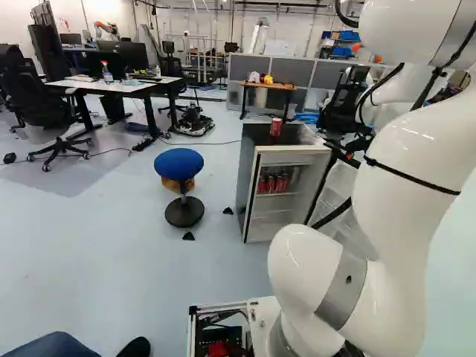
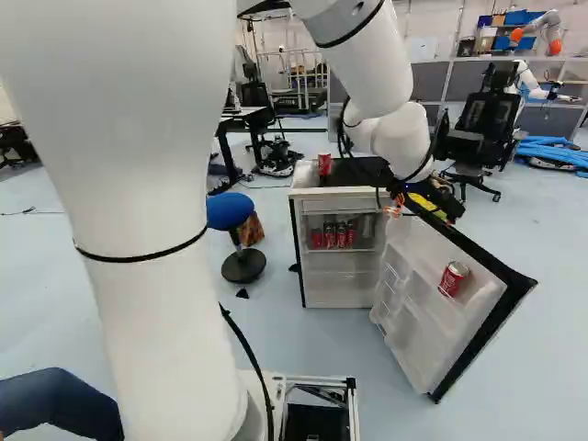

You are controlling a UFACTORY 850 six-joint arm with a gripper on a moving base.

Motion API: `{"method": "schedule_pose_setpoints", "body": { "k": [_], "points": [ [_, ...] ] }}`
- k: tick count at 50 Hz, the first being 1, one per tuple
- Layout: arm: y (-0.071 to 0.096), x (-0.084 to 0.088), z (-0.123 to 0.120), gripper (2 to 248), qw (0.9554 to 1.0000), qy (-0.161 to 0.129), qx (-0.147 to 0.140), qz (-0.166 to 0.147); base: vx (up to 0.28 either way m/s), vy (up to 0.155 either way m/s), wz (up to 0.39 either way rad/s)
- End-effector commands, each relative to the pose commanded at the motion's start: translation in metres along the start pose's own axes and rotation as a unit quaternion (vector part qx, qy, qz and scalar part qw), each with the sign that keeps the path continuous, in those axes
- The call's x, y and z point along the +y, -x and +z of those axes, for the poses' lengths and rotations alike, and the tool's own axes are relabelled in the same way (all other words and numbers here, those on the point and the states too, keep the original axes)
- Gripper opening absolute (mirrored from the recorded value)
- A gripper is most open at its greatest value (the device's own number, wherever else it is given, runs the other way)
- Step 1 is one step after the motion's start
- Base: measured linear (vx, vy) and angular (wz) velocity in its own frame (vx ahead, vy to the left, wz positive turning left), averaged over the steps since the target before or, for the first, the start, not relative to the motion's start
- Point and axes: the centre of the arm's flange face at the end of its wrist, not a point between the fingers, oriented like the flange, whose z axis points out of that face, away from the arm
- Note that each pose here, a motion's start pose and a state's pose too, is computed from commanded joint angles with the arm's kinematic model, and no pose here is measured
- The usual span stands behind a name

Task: Grab a drink from the fridge

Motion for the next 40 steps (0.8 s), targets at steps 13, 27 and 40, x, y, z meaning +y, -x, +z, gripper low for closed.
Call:
{"method": "schedule_pose_setpoints", "body": {
  "k": [13, 27, 40],
  "points": [
    [-0.014, 0.015, 0.012, 247, 0.9998, 0.007, 0.001, 0.021, 0.000, 0.000, 0.000],
    [-0.028, 0.031, 0.025, 247, 0.9990, 0.013, 0.002, 0.043, 0.000, 0.000, 0.000],
    [-0.040, 0.047, 0.036, 247, 0.9978, 0.018, -0.001, 0.064, 0.000, 0.000, 0.000]
  ]
}}
